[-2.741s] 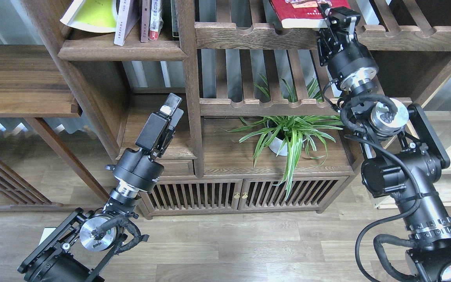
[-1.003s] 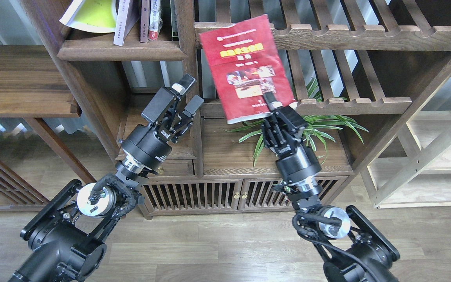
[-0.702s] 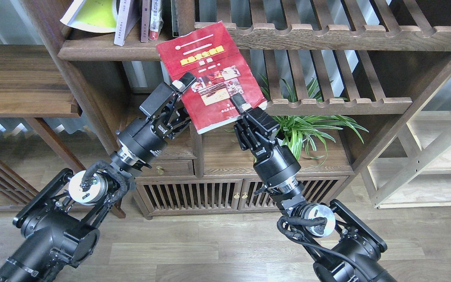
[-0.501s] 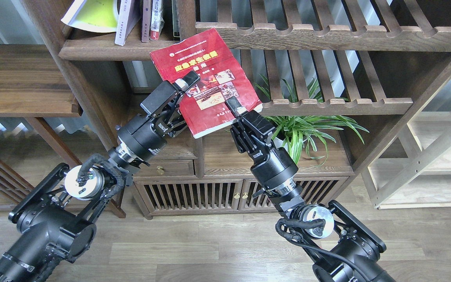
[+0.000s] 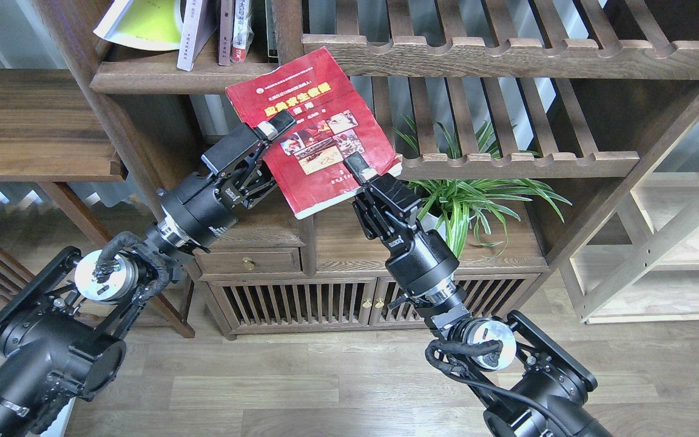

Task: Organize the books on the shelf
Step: 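Bring the red book to the left gripper and grasp its edge, then carry the red book with the left gripper up to the upper shelf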

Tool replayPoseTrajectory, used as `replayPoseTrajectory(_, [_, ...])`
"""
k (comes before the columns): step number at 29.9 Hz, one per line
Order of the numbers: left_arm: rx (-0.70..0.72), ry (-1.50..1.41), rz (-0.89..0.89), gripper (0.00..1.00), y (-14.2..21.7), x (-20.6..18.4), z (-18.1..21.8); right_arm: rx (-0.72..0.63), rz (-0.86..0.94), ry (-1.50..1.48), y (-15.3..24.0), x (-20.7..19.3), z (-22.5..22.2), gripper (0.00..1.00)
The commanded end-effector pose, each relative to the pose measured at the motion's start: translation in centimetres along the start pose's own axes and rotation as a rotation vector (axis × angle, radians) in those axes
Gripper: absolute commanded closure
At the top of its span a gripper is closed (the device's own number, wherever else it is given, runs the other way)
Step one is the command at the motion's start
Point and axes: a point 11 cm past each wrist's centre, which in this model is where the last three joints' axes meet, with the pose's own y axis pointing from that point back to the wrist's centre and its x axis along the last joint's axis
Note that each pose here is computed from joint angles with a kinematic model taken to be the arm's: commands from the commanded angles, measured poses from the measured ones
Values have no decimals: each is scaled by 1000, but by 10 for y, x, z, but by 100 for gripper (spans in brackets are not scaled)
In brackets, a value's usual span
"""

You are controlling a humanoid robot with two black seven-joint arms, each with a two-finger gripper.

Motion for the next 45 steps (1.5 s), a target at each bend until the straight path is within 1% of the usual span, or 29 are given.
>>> replayPoseTrajectory(1, [3, 4, 10, 25, 3, 1, 0, -3, -2, 1, -1, 0, 0, 100])
replayPoseTrajectory(7, [6, 10, 1, 31, 0, 0, -2, -17, -6, 19, -3, -2, 2, 100])
replayPoseTrajectory(9, [8, 8, 2, 35, 0, 0, -2, -20, -5, 21, -3, -1, 2, 100])
replayPoseTrajectory(13, [6, 7, -5, 47, 1, 0, -3, -23, -5, 21, -2, -1, 3, 100])
replayPoseTrajectory(15, [9, 4, -15, 50, 0, -1, -4, -23, -5, 21, -2, -1, 3, 100])
replayPoseTrajectory(20, [8, -1, -40, 70, -2, -5, -5, -22, -3, 22, -2, -1, 3, 100])
replayPoseTrajectory(22, [8, -2, -45, 76, -2, -6, -6, -23, -4, 22, -3, -1, 3, 100])
replayPoseTrajectory(24, [7, -1, -51, 85, -3, -6, -6, -23, -4, 22, -3, -1, 3, 100])
replayPoseTrajectory(25, [8, 0, -56, 88, -3, -7, -7, -23, -4, 22, -3, -1, 3, 100])
replayPoseTrajectory(31, [9, 11, -69, 95, -8, -8, -11, -23, -4, 22, -3, -1, 3, 100])
replayPoseTrajectory(35, [7, 14, -73, 97, -9, -9, -12, -22, -2, 22, -2, 0, 3, 97])
replayPoseTrajectory(37, [8, 13, -70, 97, -8, -9, -12, -23, -2, 23, -2, 0, 3, 90])
replayPoseTrajectory(39, [11, 11, -67, 97, -8, -8, -13, -22, -2, 25, -2, 0, 2, 79])
replayPoseTrajectory(40, [13, 10, -66, 97, -8, -8, -14, -23, -2, 26, -2, 0, 2, 71])
replayPoseTrajectory(41, [11, 10, -66, 97, -8, -8, -14, -26, 0, 34, -2, 0, 2, 61])
replayPoseTrajectory(43, [12, 7, -66, 97, -8, -8, -13, -30, -2, 51, -2, -1, 2, 47])
replayPoseTrajectory(45, [13, 4, -66, 97, -8, -8, -12, -37, -3, 64, -2, -1, 2, 40])
